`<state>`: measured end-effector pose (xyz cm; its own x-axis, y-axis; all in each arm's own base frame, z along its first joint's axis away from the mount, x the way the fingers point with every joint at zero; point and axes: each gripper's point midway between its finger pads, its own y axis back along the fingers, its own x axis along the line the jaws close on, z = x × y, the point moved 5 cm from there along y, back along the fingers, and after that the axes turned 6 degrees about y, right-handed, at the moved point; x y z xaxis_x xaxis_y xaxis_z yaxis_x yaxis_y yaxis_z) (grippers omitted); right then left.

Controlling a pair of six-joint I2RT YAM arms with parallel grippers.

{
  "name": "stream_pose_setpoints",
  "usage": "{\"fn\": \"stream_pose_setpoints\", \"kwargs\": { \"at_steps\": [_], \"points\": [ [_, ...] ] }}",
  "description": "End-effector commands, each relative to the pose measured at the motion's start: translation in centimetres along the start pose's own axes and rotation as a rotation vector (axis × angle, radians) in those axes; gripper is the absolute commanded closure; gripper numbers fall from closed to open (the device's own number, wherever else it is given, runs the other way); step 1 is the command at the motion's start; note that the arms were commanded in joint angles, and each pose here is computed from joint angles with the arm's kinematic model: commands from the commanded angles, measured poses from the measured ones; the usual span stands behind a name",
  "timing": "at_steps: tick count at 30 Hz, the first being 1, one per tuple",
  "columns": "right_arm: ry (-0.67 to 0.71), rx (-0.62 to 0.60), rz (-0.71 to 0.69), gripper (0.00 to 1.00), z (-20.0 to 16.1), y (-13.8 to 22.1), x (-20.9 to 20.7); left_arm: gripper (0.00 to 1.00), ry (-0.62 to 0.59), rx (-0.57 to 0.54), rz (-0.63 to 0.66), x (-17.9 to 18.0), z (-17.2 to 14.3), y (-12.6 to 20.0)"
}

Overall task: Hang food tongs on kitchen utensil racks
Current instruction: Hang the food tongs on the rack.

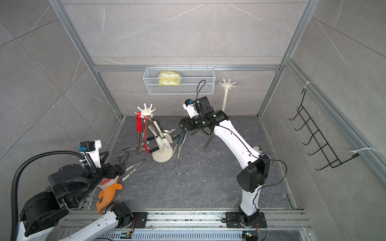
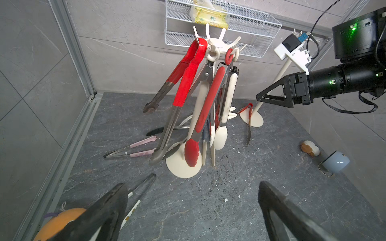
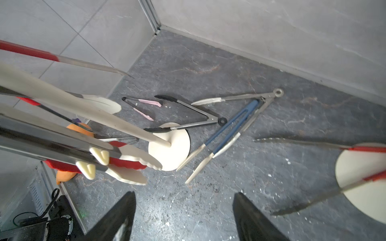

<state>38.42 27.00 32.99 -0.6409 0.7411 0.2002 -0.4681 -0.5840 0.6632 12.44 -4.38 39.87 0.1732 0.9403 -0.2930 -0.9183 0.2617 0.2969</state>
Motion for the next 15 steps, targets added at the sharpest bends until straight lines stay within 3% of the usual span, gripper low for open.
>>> {"fn": "stream_pose_setpoints", "kwargs": {
  "at_steps": [1, 15],
  "points": [
    [-0.123, 0.114, -0.104, 0.26, -2.4, -1.0, -2.1, 0.01, -0.006, -0.034, -0.01, -0.5, 0.9, -0.2],
    [-0.307, 0.281, -0.284, 0.27, -7.4, -3.6, -7.1, 0.01, -0.003, -0.03, -0.018, -0.5, 0.8, -0.1]
  ]
}}
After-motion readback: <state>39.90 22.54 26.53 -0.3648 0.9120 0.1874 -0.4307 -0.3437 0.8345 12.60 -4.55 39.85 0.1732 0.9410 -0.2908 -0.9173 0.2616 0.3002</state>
